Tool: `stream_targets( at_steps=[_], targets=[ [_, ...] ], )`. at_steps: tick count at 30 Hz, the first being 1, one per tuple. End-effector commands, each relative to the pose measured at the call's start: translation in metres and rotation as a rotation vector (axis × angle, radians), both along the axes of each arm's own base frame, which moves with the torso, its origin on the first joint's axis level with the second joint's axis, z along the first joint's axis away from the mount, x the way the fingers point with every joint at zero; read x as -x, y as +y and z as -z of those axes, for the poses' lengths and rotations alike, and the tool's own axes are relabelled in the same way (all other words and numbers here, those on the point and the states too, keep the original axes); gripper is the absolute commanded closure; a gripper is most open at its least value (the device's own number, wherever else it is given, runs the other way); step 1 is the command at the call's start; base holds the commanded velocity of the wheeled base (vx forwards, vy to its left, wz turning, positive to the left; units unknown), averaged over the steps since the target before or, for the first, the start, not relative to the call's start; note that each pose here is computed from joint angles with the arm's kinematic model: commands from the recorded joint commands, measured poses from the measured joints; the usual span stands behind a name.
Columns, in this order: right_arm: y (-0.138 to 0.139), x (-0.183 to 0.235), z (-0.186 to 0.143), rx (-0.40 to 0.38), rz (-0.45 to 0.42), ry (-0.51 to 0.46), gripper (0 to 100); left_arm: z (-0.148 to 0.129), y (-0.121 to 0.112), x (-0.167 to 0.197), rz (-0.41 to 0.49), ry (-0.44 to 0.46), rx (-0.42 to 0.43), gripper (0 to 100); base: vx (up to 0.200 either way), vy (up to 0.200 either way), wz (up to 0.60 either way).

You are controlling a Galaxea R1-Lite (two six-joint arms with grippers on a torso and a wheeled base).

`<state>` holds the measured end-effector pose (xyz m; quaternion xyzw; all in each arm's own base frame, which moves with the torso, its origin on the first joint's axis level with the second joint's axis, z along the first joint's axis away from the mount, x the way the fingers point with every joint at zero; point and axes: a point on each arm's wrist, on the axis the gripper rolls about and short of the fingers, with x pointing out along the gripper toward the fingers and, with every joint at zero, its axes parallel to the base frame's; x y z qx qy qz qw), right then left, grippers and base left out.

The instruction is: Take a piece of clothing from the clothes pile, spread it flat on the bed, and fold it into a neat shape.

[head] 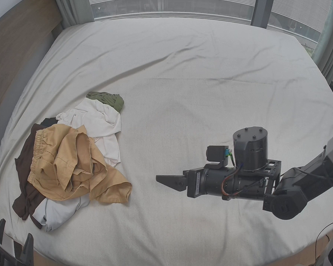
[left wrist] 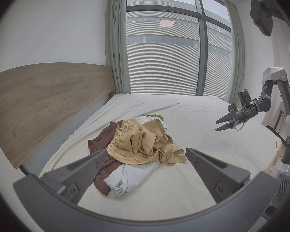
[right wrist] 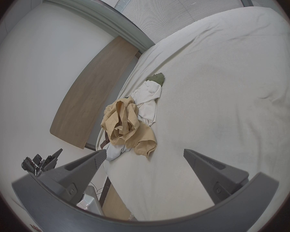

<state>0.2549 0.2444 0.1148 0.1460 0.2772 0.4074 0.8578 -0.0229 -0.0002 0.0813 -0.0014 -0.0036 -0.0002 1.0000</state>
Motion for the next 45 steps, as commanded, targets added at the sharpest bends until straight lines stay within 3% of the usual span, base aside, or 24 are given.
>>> stream_targets(
  at_steps=[1,16,25,45],
  targets=[
    [0.018,-0.007,0.020,0.026,-0.025,0.028,0,0.005,0.000,0.000,0.000,0.003,0.000,0,0.000,0.000,0.00],
    [0.080,-0.021,0.065,0.026,-0.066,0.082,0,0.005,0.000,0.000,0.000,0.003,0.000,0,0.000,0.000,0.00],
    [0.098,-0.029,0.093,0.039,-0.064,0.112,0,0.005,0.000,0.000,0.000,0.003,-0.001,0,0.000,0.000,0.00],
    [0.133,-0.036,0.120,0.023,-0.039,0.142,0,0.005,0.000,0.000,0.000,0.003,-0.001,0,0.000,0.000,0.00]
  ],
)
